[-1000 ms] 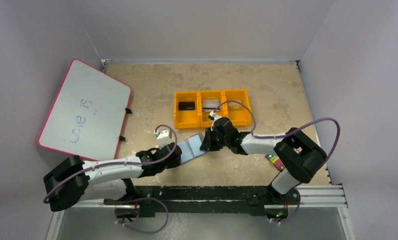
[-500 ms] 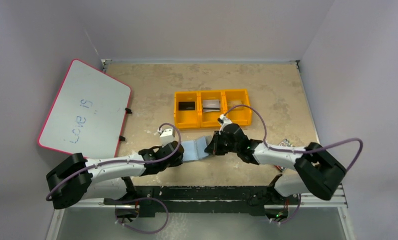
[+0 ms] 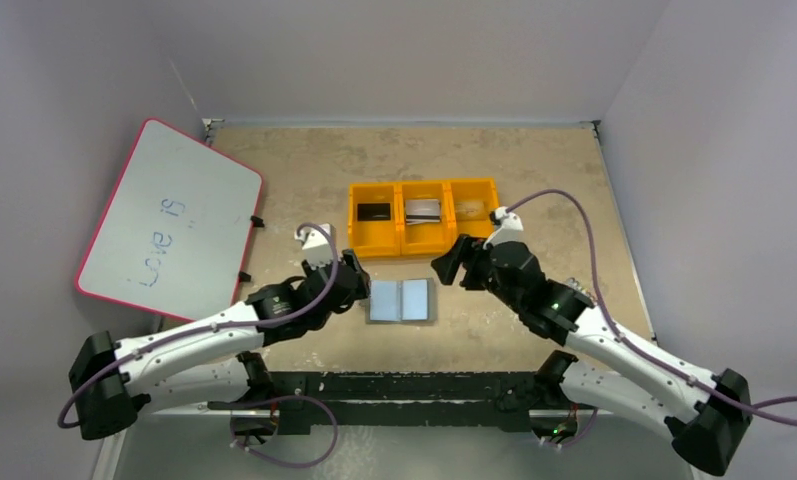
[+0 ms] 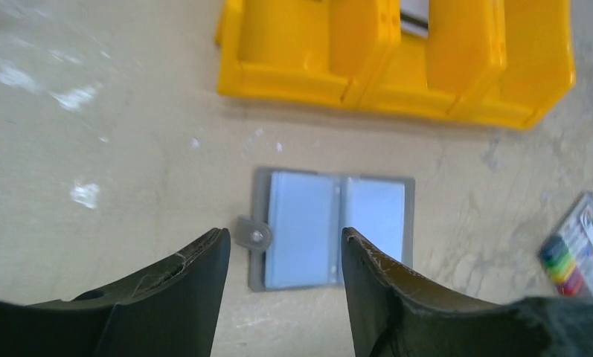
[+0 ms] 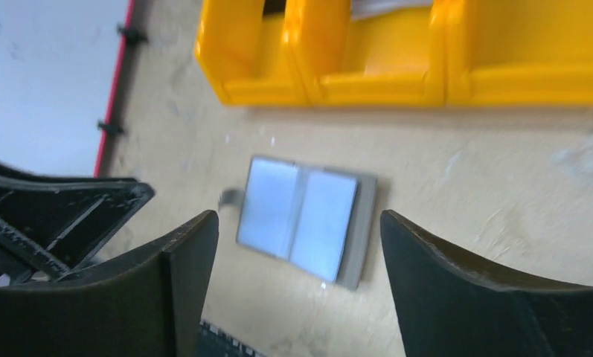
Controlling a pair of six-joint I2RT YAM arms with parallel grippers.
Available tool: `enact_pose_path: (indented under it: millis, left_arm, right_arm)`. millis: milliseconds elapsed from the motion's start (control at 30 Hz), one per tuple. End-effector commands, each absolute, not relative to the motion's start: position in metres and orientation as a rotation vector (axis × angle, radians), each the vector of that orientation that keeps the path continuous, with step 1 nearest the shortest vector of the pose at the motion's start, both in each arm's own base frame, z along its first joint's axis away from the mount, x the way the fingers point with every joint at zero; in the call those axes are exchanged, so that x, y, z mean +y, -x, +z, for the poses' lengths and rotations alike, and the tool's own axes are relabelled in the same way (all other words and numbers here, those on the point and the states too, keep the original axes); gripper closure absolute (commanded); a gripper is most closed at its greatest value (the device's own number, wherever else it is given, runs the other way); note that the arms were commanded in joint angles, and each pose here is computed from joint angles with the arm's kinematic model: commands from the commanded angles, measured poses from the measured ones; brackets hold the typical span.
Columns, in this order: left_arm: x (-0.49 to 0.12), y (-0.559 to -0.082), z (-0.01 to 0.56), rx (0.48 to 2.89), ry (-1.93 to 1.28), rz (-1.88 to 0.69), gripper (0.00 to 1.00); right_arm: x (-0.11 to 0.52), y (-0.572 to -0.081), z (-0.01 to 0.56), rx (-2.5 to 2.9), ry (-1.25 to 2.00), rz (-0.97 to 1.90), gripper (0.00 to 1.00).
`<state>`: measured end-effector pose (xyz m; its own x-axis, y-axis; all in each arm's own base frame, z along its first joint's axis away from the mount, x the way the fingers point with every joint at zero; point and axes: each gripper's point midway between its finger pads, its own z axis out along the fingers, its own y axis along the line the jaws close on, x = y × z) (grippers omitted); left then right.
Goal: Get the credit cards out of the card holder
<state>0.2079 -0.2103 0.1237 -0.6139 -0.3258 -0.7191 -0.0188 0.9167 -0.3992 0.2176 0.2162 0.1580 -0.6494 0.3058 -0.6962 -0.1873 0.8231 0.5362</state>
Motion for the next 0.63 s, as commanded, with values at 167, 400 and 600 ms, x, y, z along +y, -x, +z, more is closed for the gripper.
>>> enact_pose_path:
  millis: [167, 400, 600]
  left_arm:
    - [-0.109, -0.229, 0.229, 1.858, 0.482, -0.039, 0.34]
    - [-0.086, -0.227, 0.266, 1.79, 0.5, 0.053, 0.32]
    - [-0.085, -0.224, 0.266, 1.77, 0.511, -0.043, 0.26]
  right_arm:
    - [0.12, -0.256, 0.231, 1.852, -0.257, 0.231, 0.01]
    - [0.103, -0.248, 0.233, 1.801, -0.372, 0.252, 0.0]
    - [0.106, -0.242, 0.226, 1.803, -0.358, 0.306, 0.0]
